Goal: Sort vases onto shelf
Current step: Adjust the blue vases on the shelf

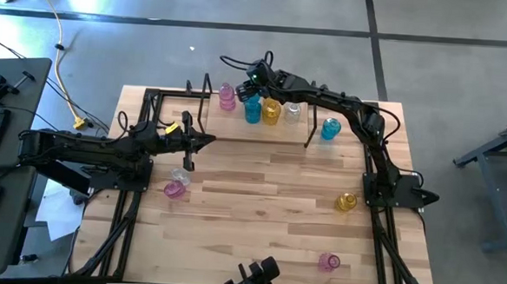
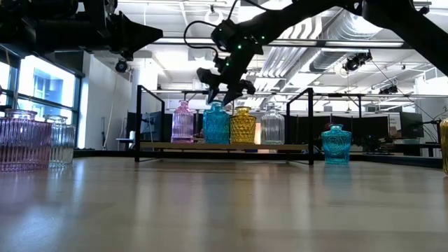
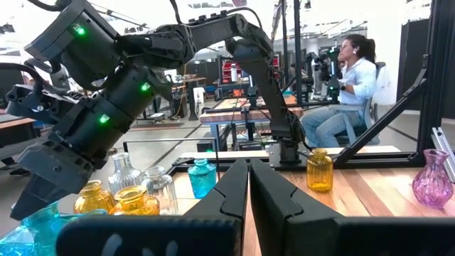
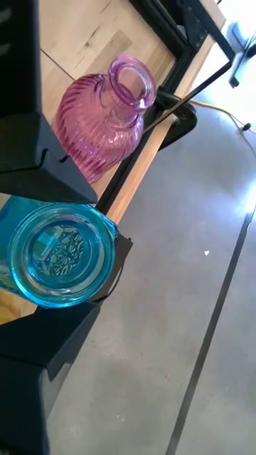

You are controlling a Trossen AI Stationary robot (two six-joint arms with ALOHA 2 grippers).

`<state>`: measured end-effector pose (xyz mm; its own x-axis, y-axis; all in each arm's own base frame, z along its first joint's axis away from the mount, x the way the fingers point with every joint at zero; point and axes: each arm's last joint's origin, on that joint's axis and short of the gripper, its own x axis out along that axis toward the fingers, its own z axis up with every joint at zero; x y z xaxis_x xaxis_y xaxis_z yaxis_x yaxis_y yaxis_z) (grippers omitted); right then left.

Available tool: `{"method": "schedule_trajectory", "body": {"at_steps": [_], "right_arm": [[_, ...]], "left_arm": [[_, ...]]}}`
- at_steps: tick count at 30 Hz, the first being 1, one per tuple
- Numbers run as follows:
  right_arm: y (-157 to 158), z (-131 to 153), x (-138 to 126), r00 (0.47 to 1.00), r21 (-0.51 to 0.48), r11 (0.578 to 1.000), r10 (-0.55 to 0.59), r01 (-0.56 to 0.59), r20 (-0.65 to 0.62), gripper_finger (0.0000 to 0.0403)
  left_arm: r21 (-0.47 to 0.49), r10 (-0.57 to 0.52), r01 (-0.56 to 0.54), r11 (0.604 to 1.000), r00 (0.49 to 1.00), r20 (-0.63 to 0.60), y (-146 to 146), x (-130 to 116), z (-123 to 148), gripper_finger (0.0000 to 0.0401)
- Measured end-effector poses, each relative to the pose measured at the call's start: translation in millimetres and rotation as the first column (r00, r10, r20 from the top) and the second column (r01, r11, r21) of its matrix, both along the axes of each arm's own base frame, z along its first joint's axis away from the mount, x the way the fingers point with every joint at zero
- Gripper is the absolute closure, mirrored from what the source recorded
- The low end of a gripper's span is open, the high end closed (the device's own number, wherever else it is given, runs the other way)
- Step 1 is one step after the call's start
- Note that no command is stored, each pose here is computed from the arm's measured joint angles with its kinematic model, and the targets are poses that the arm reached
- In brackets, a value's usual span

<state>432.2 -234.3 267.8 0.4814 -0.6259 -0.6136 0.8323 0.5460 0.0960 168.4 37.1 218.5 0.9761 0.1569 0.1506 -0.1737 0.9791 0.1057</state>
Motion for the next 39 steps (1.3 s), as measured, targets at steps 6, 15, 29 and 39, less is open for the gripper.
{"method": "schedule_trajectory", "body": {"at_steps": [6,15,29,39], "right_arm": [[-1.1,-3.6,1.9,1.0,-0.013,1.0,0.006,-0.006,-0.009,0.0203],[-1.1,-3.8,1.7,1.0,-0.012,1.0,0.006,-0.006,-0.012,0.0201],[-1.1,-5.5,2.0,1.0,-0.012,1.0,0.016,-0.017,-0.024,0.0148],[-1.1,-5.4,2.1,1.0,-0.009,1.0,0.016,-0.016,-0.021,0.0147]], "left_arm": [[0.0,0.0,0.0,1.0,1.0,0.001,0.0,0.0,0.1,0.0394],[0.0,0.0,0.0,1.0,1.0,0.001,0.0,0.0,0.1,0.0394],[-0.007,-0.001,0.001,1.0,1.0,0.002,0.0,0.0,0.1,0.0394],[-0.007,-0.001,0.001,1.0,1.0,0.002,0.0,0.0,0.1,0.0394]]}}
